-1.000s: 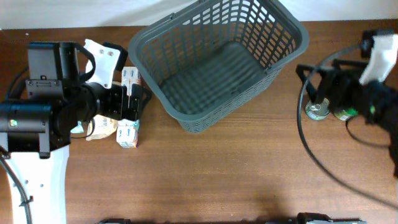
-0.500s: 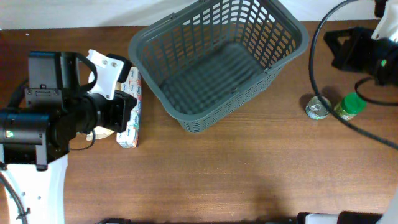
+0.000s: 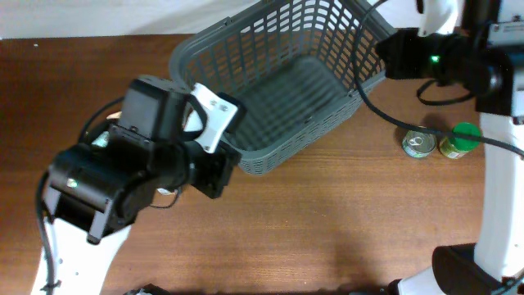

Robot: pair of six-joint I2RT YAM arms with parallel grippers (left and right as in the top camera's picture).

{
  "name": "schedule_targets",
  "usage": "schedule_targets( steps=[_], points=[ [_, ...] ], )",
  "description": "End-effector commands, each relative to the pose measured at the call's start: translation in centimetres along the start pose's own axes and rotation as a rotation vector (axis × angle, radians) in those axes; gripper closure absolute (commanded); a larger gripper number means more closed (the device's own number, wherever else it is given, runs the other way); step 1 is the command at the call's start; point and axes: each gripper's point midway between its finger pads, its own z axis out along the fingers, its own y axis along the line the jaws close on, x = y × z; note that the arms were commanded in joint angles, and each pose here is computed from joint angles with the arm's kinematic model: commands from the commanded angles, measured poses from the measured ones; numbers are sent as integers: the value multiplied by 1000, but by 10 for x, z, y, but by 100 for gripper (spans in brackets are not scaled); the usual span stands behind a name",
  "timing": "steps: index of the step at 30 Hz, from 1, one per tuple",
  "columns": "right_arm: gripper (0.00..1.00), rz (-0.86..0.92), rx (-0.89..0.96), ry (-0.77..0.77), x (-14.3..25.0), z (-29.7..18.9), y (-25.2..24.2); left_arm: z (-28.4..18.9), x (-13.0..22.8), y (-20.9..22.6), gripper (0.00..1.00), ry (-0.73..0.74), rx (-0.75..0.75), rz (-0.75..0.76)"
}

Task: Pack container

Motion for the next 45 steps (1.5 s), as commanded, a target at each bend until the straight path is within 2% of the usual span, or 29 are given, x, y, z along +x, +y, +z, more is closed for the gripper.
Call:
schedule_targets(
  steps=[1,9,16,22,28,38,45],
  points=[
    [96,-34,61,36,0,23,-11,24,19,-11,98,77,9,-18],
    [96,-6,82,132,11,67,-29,85,59,-24,98,202,-44,14],
    [96,6,144,182,17,97,-50,122,54,-7,98,185,-133,-10],
    [96,5,279,220,24,107,-79,154,62,20,98,271,-267,-4],
    [96,35,329,238,29,101,-100,162,62,41,98,289,-377,9],
    [96,50,314,249,30,118,-108,162,64,41,98,298,-377,7],
    [96,70,317,343,52,131,-114,161,66,42,98,305,-379,7]
  ],
)
